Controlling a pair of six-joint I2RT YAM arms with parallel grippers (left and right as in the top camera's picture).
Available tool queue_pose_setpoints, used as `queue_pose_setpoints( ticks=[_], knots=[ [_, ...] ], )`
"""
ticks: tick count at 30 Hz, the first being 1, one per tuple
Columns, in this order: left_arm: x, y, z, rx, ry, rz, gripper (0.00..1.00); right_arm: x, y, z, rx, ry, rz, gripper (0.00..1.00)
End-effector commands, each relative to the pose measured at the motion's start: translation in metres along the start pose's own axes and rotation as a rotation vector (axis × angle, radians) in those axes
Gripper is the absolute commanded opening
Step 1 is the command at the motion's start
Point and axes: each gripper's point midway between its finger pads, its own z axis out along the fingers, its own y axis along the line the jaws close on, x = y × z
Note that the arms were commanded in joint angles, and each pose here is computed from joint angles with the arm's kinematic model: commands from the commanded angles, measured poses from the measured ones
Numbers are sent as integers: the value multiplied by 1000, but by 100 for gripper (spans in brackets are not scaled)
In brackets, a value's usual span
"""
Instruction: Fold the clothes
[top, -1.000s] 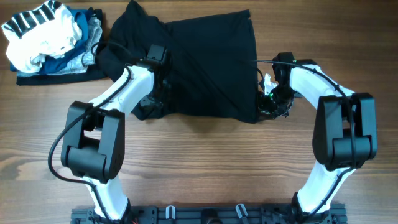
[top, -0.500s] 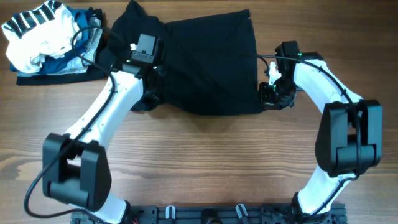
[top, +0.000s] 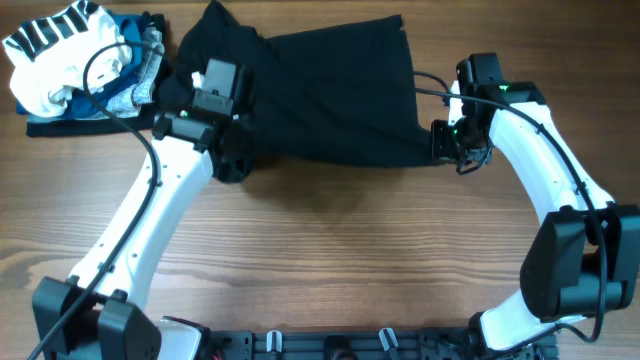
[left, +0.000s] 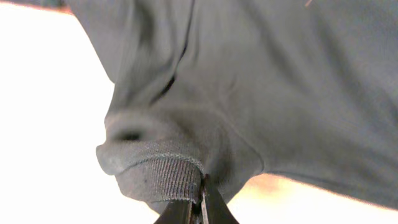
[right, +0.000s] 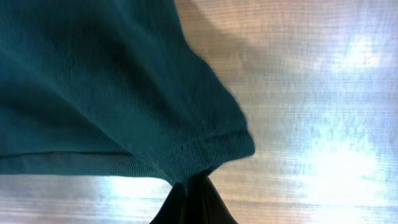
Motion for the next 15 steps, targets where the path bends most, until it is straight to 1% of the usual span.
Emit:
queue_pose_setpoints(
  ticks=[1, 3, 5, 8, 11, 15],
  knots=[
    [28, 8, -15, -57, 58, -9, 4, 12, -1, -12, 44, 28, 16, 4],
    [47, 10, -24, -83, 107, 23, 4, 28, -4, -16, 56, 84, 48, 4],
    [61, 15, -34, -113, 134, 24, 4, 40, -6, -25, 64, 111, 83, 5],
    [79, 22, -49, -139, 172, 50, 4, 54, -8, -42, 75, 120, 137, 4],
    [97, 36, -69, -169, 206, 37, 4, 68, -15, -59, 112, 120, 175, 4],
    [111, 41, -93, -147, 192, 44, 4, 77, -16, -62, 119, 145, 172, 4]
  ],
)
